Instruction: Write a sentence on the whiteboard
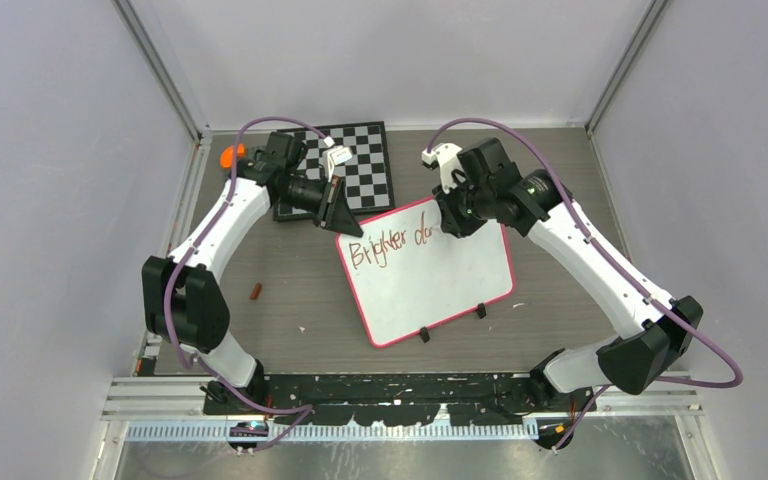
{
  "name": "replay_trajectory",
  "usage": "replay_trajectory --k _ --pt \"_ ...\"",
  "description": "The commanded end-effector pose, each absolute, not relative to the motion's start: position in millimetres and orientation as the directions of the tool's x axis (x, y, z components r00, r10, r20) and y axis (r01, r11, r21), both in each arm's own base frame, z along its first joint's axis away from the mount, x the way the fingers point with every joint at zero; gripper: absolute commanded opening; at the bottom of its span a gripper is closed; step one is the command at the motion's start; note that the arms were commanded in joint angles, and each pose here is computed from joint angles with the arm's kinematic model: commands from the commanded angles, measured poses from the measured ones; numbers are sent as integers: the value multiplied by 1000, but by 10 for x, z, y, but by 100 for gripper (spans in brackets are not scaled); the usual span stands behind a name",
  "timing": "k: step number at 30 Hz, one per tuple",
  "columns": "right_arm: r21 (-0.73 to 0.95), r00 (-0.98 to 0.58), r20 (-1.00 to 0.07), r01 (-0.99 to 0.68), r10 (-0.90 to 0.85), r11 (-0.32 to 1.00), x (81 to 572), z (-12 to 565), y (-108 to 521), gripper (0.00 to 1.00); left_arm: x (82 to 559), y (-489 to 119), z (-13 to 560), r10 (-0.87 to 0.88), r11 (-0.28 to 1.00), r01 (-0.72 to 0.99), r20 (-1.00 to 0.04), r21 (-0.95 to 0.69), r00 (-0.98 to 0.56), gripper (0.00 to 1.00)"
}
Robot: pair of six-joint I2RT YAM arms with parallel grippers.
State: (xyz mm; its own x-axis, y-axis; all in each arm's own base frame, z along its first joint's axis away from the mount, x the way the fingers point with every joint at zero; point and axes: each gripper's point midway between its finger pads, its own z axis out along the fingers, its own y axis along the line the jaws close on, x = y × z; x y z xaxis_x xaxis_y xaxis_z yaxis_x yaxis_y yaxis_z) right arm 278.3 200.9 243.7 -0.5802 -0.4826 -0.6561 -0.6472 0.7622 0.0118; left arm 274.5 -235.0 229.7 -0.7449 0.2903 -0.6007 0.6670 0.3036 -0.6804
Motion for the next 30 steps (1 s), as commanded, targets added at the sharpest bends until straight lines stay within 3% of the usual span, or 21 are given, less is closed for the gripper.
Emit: replay_trajectory --k 1,11,30 --pt "-32 -541 -702 -626 -463 779 2916 2595 1969 0 2699 -2320 2345 296 323 668 -599 -671 -744 0" --pt "-26 -566 -672 -626 -477 780 2782 2468 1878 0 2701 -2325 2330 295 321 663 -594 -676 -748 0" --pt "-60 -525 -708 -622 -472 781 2962 2720 1912 0 2710 -2330 2346 293 318 666 -599 -674 -745 0"
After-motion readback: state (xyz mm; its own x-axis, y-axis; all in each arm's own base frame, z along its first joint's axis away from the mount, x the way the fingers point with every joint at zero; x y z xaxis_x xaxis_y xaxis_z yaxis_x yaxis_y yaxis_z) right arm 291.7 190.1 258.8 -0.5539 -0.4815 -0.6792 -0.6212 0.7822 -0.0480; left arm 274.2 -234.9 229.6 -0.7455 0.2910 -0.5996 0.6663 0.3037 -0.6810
